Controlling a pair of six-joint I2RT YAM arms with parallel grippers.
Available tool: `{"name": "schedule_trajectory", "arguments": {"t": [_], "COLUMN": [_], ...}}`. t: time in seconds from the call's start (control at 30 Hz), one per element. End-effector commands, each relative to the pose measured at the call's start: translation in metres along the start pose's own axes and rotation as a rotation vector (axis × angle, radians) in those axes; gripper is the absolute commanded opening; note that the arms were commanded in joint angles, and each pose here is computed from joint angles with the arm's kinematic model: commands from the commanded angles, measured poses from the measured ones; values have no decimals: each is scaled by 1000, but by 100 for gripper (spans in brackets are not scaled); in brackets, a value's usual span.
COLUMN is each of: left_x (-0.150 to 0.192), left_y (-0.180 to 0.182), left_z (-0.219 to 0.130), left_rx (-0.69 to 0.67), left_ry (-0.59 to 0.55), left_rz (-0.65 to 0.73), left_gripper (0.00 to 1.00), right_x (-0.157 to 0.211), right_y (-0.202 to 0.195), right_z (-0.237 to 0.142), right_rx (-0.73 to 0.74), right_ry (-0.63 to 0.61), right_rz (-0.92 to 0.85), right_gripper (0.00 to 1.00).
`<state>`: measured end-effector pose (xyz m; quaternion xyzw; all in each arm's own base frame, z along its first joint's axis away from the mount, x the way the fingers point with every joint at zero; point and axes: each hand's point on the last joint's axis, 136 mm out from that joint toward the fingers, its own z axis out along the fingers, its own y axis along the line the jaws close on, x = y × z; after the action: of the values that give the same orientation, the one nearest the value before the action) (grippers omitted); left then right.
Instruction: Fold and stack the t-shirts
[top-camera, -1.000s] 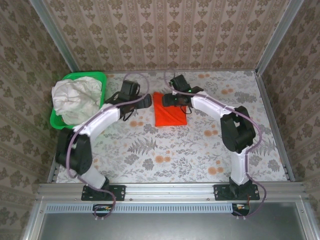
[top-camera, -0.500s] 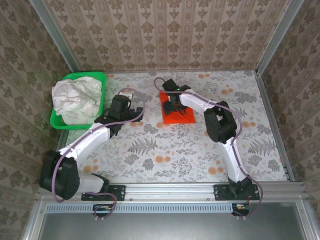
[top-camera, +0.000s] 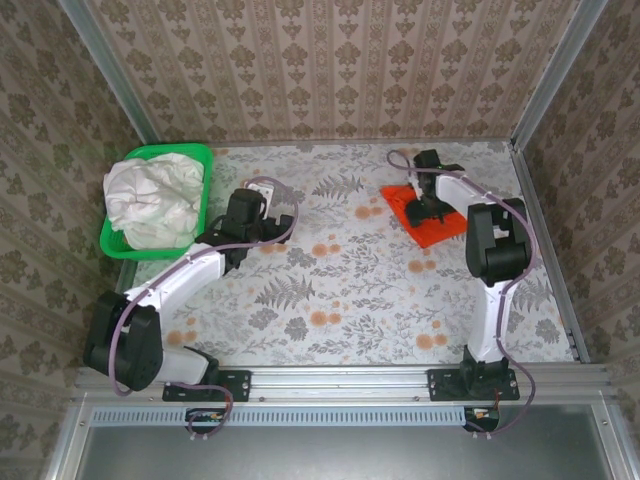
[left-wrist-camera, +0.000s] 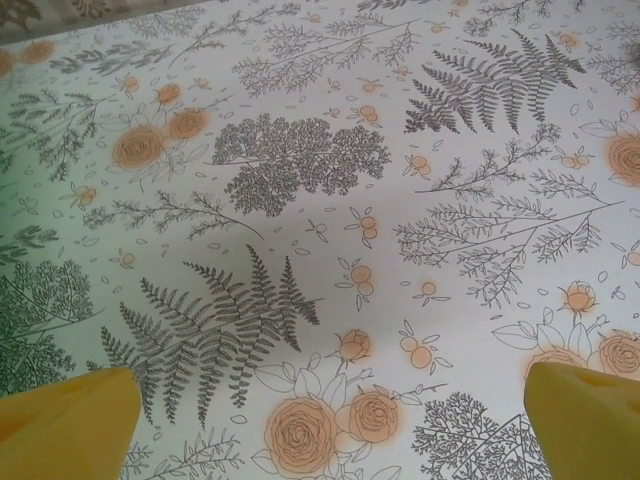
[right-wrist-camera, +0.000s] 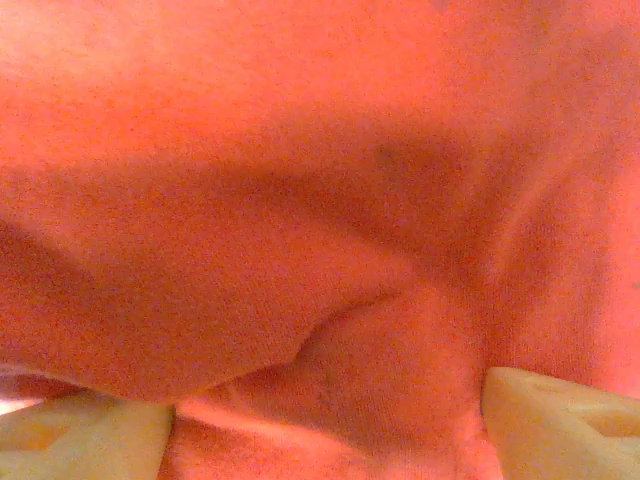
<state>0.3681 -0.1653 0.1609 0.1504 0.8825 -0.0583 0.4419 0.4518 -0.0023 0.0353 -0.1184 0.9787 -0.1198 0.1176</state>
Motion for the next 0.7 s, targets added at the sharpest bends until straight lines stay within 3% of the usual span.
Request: {"name": "schedule_trajectory", "arguments": {"t": [0.0,0.27,0.4,0.53,0.67], "left_x": [-23,-17,-15,-15,-17], "left_y": [-3,5,5,6,7], "left_z": [-3,0,0,-1,-1], "left_rx": [11,-13,-14,-17,-19], "left_ry": [-63,-54,-52,-57,-69], "left_rz": [43,14,9,4,7], "left_gripper": [100,100,100,100,100], "right_x": [40,35,8,-24,-40], "right_y": [-35,-45,-34,-21,-7], "right_z": [15,4,-29,-52,-39], "right_rx": [85,38,-64,-68,-46], "right_ry": [117,123,3,-142,-133], "right_rz": [35,252,263,209,150], "right_gripper": [80,75,81,86,82]}}
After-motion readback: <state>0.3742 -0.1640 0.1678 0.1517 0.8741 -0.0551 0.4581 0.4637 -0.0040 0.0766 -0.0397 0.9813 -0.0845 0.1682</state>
